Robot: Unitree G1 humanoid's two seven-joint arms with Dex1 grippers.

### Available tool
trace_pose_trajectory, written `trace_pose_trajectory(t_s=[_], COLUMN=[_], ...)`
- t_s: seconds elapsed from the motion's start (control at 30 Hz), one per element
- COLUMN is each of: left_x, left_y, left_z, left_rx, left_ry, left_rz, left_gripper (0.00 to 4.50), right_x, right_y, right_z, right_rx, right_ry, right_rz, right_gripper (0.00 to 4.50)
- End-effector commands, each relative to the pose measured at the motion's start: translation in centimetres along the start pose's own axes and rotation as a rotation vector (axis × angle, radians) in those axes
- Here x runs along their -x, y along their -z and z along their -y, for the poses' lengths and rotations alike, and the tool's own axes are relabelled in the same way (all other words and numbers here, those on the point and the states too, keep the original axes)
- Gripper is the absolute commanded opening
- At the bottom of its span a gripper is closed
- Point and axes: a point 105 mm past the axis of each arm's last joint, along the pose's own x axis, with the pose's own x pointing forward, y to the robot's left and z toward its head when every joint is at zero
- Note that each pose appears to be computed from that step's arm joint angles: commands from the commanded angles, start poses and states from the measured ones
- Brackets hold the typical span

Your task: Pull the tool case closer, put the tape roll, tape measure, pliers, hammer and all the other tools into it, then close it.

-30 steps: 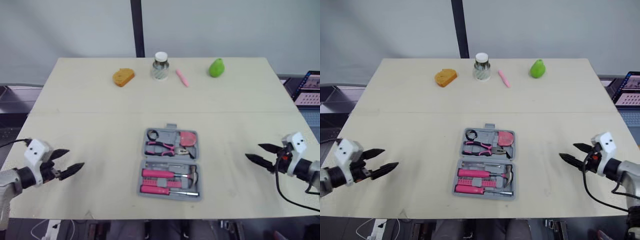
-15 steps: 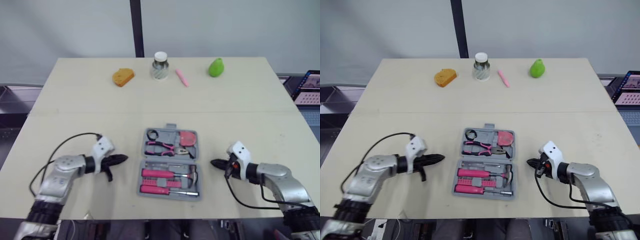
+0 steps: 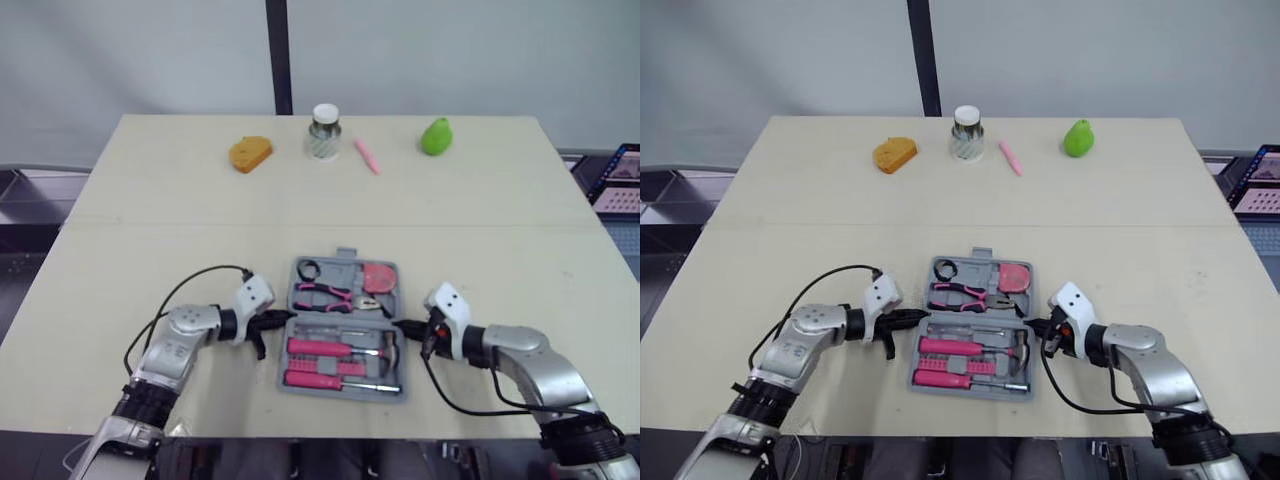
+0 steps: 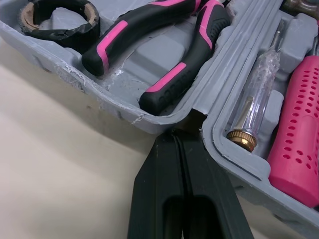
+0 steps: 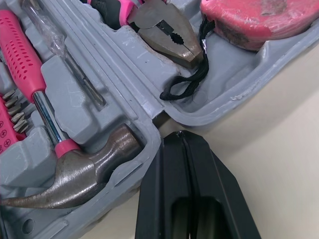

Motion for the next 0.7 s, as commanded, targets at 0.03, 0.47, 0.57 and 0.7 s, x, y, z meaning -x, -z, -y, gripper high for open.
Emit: trace_pose_trajectory(t_s=[0.03,0.47,0.57,0.7], left_x=[-0.8,0.7,1.7,2.6], left_y=[-0.1,0.5,1.6,2.1], left_z=[0.4,3.8,4.4,4.8], left_rx=[-0.013,-0.001,0.023,0.036], left_ry=[0.003,0.117,0.119,0.112], left_rz=[0.001,-0.063,-0.104,-0.132], left_gripper=[0.00,0.00,0.00,0.00], right_x=[-0.2,0.0,0.1,0.2], right_y=[-1.0,-1.1,-0.7,-0.5], right_z=[-0.8,-3.0,-3.7,-4.4], right_rx=[0.027,0.041,0.039,0.039], right_ry=[-0.027,-0.134,-0.169,-0.197], right_rz=[0.026,0.008,-0.007,-0.019], right_gripper=[0.02,0.02,0.02,0.02])
